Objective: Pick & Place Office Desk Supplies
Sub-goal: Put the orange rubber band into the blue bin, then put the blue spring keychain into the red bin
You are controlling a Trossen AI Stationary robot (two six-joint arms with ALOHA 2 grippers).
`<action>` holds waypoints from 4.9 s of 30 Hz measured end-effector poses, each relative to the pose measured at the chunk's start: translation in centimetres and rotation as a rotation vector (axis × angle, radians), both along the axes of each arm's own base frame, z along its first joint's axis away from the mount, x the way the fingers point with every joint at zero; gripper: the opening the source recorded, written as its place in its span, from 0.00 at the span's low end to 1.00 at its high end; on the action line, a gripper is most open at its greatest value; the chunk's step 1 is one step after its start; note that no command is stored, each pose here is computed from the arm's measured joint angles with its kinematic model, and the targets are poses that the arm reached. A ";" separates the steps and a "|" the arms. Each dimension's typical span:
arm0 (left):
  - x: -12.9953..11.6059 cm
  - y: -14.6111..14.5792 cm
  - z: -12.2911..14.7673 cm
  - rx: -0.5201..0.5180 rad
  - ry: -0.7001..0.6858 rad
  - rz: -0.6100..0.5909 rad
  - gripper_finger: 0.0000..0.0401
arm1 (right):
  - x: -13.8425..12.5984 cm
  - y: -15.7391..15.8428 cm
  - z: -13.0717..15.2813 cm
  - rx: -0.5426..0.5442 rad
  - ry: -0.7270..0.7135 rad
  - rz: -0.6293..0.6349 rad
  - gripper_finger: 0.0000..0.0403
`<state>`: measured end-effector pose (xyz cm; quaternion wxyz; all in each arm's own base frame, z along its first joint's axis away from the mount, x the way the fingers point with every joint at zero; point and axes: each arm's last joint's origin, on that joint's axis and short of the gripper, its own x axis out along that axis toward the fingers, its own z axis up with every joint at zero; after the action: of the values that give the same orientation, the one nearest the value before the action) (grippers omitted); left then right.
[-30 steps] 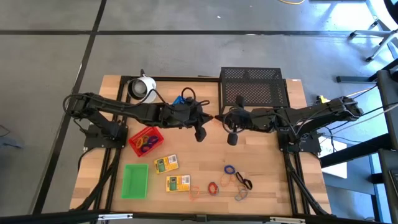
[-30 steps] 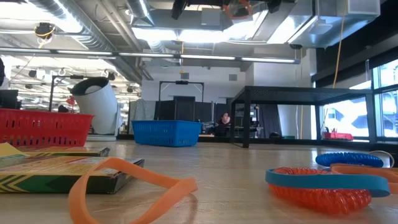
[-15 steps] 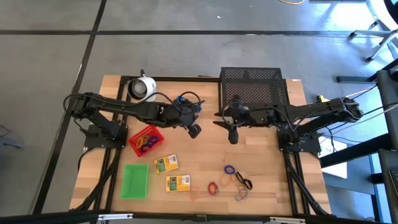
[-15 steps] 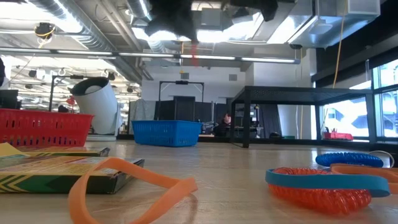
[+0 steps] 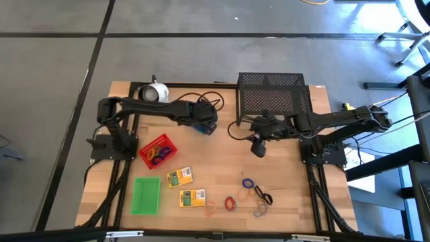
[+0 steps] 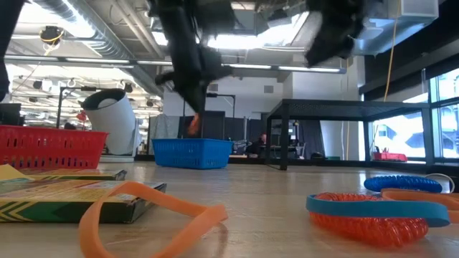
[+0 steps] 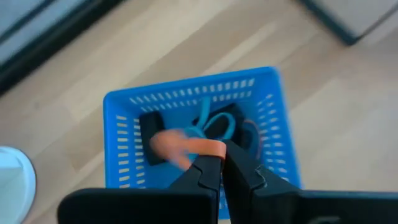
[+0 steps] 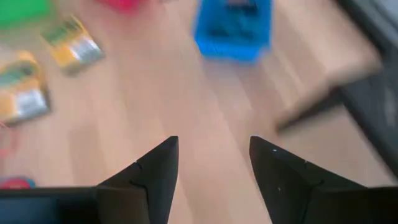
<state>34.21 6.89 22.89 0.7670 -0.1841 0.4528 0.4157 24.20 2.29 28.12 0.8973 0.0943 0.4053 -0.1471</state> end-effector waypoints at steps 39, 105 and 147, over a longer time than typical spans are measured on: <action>-4.3 0.7 4.9 -0.094 0.035 -0.196 0.36 | 2.5 8.9 -10.4 0.347 0.325 0.283 0.40; -8.0 -7.0 13.3 0.088 -0.322 -0.667 0.46 | 5.9 3.0 -2.2 -0.253 -0.404 -0.024 0.03; -1.4 -7.8 14.7 0.257 -0.804 -0.619 0.53 | 6.1 0.4 4.6 -0.659 -0.838 0.170 0.06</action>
<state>32.82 -0.91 37.62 0.9836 -0.0909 0.1012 0.1185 30.32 2.71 32.73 0.9729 -0.1749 -0.0487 -0.1434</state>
